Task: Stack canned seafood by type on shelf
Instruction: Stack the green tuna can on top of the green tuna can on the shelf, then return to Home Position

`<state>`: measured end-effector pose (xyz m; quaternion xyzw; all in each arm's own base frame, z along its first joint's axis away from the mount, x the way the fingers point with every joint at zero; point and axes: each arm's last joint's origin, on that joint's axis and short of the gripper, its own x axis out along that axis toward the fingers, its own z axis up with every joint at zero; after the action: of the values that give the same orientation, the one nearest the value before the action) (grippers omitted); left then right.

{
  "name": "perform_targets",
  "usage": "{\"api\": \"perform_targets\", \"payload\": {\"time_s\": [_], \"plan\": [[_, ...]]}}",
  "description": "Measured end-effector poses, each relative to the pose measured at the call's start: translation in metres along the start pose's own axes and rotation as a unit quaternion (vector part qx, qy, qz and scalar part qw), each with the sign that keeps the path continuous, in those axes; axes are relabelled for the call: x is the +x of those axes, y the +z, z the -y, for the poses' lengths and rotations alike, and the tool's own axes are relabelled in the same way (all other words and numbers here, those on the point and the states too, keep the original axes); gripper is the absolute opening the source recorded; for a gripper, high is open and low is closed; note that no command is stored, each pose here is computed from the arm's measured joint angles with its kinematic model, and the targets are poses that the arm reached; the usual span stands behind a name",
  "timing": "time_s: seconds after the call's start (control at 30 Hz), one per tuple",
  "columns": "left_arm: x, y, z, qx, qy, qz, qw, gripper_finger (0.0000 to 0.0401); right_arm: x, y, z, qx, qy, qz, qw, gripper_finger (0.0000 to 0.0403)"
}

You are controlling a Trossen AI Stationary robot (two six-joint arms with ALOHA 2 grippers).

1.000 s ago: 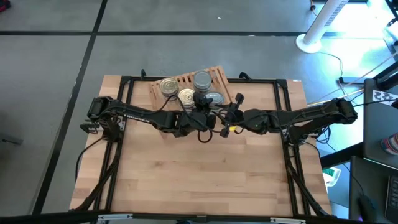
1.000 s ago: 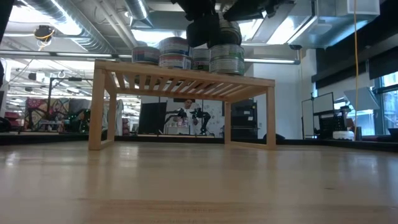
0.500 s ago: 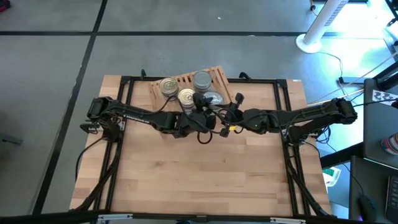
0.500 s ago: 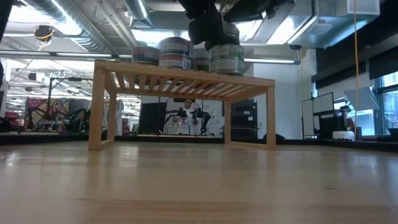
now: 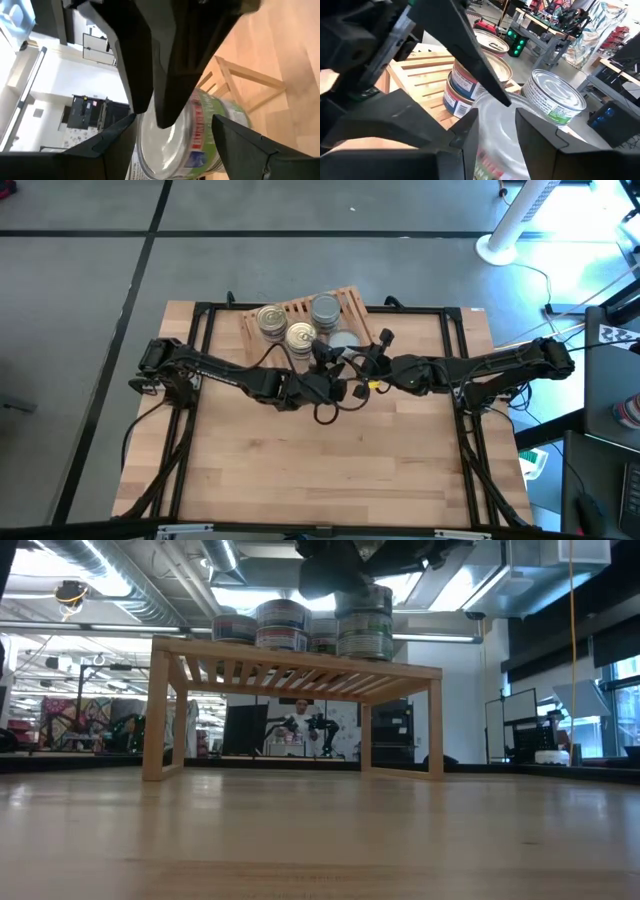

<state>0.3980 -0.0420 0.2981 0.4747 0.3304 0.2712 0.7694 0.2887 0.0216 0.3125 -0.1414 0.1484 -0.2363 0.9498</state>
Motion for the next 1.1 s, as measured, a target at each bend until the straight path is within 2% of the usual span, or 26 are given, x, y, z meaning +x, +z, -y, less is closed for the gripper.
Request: {"api": "perform_targets", "payload": {"time_s": [0.23, 0.57, 0.7, 0.87, 1.0, 1.1], "plan": [[0.010, -0.006, -0.005, -0.011, 0.008, -0.017, 1.000, 0.0254, 0.000, 0.000, 0.000, 0.000, 0.000, 0.000, 1.000, 0.0131], [0.002, 0.000, -0.007, -0.028, 0.033, -0.018, 0.999, 0.0253, -0.001, 0.000, 0.000, 0.000, 0.001, 0.001, 1.000, 0.0131], [-0.018, 0.006, -0.009, -0.024, 0.036, -0.002, 0.999, 0.0253, -0.006, 0.004, 0.005, 0.007, 0.003, 0.010, 1.000, 0.0131], [-0.055, 0.004, -0.036, -0.067, 0.035, 0.032, 0.997, 0.0253, -0.023, 0.012, 0.019, 0.016, 0.010, 0.025, 0.999, 0.0131], [-0.091, -0.017, -0.066, -0.126, 0.013, 0.040, 0.991, 0.0253, -0.047, 0.014, 0.036, 0.012, 0.034, 0.024, 0.999, 0.0131], [-0.121, -0.049, -0.091, -0.194, -0.013, 0.031, 0.980, 0.0253, -0.067, 0.014, 0.050, 0.009, 0.041, 0.022, 0.999, 0.0131]]}}
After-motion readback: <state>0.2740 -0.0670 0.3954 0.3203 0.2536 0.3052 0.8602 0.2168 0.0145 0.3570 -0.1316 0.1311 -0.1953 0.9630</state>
